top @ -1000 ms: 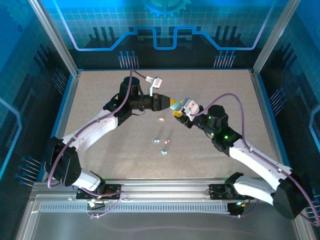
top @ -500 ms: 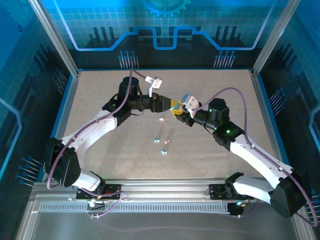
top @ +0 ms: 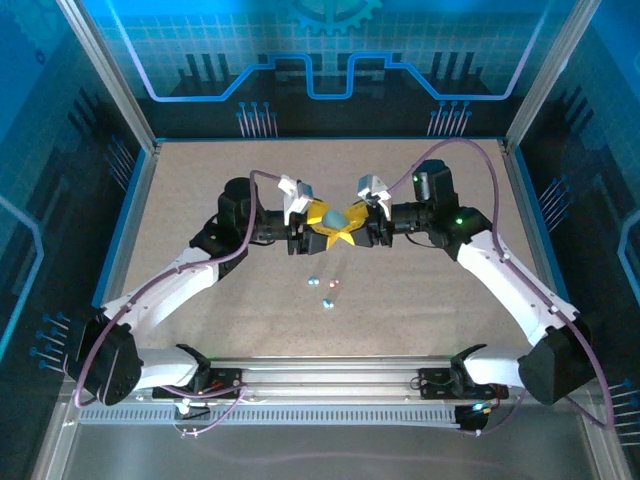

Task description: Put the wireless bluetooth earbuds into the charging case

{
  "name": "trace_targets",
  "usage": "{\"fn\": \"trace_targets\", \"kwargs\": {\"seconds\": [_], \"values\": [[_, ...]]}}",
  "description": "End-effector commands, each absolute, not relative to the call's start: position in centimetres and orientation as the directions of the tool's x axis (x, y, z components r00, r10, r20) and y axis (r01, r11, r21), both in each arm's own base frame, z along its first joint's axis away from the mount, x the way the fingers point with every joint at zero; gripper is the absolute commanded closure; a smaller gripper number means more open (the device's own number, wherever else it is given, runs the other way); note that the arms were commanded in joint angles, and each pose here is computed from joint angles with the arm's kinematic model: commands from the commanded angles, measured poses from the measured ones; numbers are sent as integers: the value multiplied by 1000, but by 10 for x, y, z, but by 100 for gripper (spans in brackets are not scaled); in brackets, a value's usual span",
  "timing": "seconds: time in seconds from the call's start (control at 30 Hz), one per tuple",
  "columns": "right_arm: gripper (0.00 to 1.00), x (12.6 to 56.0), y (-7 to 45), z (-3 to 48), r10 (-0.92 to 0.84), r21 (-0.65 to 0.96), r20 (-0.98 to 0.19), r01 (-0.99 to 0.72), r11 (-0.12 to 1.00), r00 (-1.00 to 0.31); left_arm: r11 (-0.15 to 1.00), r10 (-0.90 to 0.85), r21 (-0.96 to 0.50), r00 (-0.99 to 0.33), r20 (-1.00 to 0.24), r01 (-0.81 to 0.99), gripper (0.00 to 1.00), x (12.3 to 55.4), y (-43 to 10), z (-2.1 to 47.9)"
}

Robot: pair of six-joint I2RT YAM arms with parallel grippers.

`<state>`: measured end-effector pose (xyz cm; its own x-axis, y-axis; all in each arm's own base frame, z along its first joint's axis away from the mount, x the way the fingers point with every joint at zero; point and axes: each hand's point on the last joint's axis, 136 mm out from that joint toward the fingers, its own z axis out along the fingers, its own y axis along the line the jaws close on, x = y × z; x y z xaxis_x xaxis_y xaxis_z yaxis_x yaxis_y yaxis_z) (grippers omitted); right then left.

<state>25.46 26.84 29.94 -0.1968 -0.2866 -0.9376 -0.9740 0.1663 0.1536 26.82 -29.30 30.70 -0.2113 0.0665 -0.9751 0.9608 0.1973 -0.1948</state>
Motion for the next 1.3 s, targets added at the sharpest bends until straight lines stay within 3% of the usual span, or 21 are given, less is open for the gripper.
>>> {"fn": "trace_targets", "kwargs": {"seconds": [0.0, 0.2, 0.47, 0.63, 0.9, 1.27], "values": [[67, 239, 267, 307, -283, 189, -937, -979, 82, -204, 143, 69, -99, -109, -992, 985, 46, 259, -293, 322], [67, 238, 267, 309, -295, 187, -934, -980, 73, -200, 129, 104, -104, -118, -988, 986, 52, 257, -293, 316], [67, 240, 267, 308, -301, 182, -933, -980, 78, -197, 136, 139, -108, -127, -982, 985, 52, 259, -293, 310], [67, 242, 267, 307, -307, 179, -931, -980, 90, -199, 137, 155, -115, -136, -979, 984, 41, 260, -294, 306], [68, 244, 268, 305, -306, 171, -932, -980, 99, -194, 145, 172, -138, -162, -972, 980, 38, 263, -294, 303], [67, 243, 268, 307, -307, 163, -933, -982, 99, -186, 141, 189, -151, -176, -966, 979, 60, 264, -295, 300]]}}
